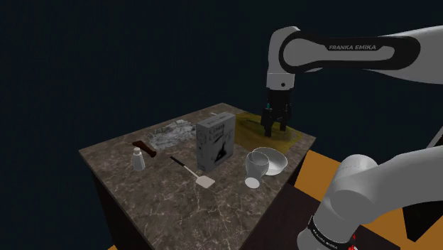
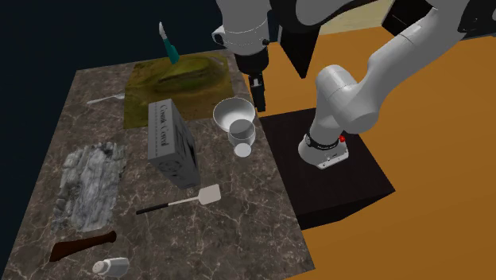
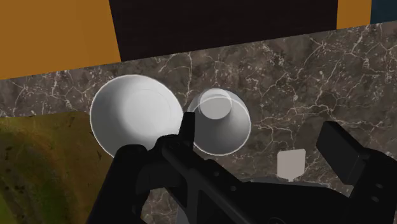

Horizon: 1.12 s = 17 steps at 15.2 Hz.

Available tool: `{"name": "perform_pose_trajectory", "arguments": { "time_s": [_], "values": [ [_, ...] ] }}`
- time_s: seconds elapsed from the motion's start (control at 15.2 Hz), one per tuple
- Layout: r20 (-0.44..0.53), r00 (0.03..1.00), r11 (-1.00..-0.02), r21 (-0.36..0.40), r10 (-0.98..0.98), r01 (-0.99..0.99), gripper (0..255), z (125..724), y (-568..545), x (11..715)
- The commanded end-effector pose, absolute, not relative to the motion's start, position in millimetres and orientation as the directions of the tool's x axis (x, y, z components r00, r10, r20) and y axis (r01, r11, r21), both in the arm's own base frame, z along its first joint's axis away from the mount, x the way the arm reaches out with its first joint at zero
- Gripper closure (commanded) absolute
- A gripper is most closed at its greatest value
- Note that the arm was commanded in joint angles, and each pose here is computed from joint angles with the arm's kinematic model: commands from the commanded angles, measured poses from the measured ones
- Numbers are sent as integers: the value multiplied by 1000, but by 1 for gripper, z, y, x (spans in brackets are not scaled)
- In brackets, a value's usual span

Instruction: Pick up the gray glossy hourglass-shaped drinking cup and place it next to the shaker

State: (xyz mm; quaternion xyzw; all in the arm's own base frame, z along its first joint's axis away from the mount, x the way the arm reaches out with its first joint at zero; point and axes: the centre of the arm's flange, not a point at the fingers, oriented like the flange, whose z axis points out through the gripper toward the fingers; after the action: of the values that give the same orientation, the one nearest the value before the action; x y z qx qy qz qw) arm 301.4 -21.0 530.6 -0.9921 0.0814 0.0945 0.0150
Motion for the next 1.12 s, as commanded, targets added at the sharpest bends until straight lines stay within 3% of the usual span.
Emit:
{"name": "perform_pose_trajectory", "arguments": {
  "time_s": [0.0,0.79,1.06],
  "values": [
    [-190,969,-986,-14,-159,-164,0,531,-21,301],
    [32,997,-993,-90,-74,-71,0,386,-5,319],
    [32,997,-993,-90,-74,-71,0,365,-3,320]
  ]
}}
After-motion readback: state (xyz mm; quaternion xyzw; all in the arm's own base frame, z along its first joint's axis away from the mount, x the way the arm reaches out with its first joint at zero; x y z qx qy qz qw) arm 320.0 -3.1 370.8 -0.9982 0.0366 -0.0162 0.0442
